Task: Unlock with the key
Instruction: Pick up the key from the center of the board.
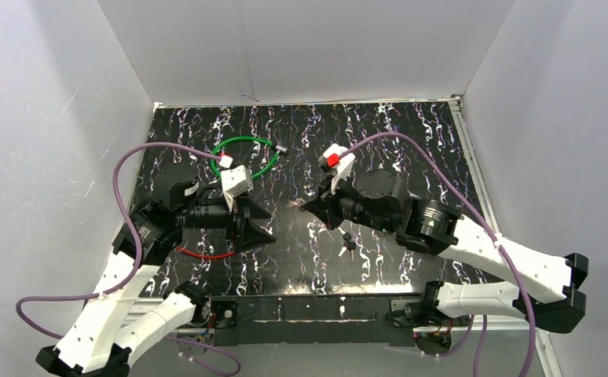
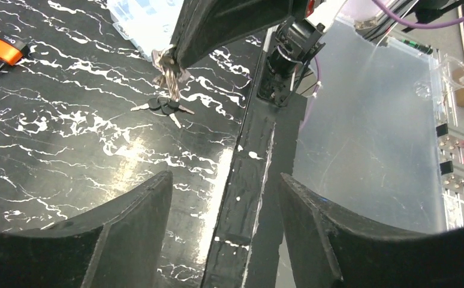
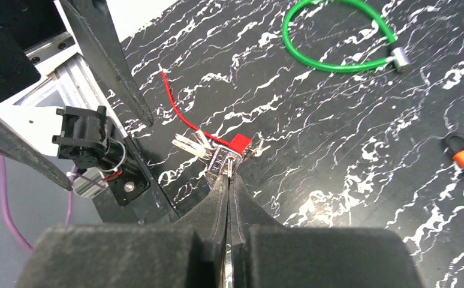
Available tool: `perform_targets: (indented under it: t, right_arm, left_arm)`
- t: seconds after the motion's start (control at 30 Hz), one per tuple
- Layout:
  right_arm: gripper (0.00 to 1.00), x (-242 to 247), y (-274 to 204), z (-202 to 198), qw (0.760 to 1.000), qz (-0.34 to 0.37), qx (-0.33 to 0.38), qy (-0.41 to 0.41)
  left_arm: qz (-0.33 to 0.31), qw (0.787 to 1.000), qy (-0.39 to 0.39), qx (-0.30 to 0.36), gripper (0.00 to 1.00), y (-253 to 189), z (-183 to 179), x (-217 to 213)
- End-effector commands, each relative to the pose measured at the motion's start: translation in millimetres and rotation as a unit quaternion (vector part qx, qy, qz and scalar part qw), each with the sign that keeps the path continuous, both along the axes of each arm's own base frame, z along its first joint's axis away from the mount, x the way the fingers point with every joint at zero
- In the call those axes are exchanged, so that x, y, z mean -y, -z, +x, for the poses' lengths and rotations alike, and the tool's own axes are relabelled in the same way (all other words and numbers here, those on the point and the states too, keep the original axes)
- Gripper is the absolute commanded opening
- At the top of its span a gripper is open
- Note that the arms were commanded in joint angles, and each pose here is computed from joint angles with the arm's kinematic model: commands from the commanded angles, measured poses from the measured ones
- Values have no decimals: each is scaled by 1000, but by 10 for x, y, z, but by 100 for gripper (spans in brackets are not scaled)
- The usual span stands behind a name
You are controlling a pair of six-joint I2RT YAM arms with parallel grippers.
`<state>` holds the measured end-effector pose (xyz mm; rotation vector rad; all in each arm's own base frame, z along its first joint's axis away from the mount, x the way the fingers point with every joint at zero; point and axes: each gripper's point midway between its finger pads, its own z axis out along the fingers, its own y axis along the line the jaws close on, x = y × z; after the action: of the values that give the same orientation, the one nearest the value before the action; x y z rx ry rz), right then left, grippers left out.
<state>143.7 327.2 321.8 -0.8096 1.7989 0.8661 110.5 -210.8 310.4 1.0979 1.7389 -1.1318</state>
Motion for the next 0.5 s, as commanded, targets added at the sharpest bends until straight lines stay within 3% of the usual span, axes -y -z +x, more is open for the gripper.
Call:
perform_targets:
  t: [0.0,0.27,0.47]
  right_arm:
    - [1,88,-356,35,997,7,77,7]
    - [1,13,-444,-11,984,-40,169,24]
    - [1,-46,-486,-58,983,-32,180,22]
  left_arm:
    - [-39,998,-17,-47,62,-121,-41,57]
    - [-75,991,-15,-109,65,-239,46,218]
    - [-74,987,-5,-139,62,-200,65,276]
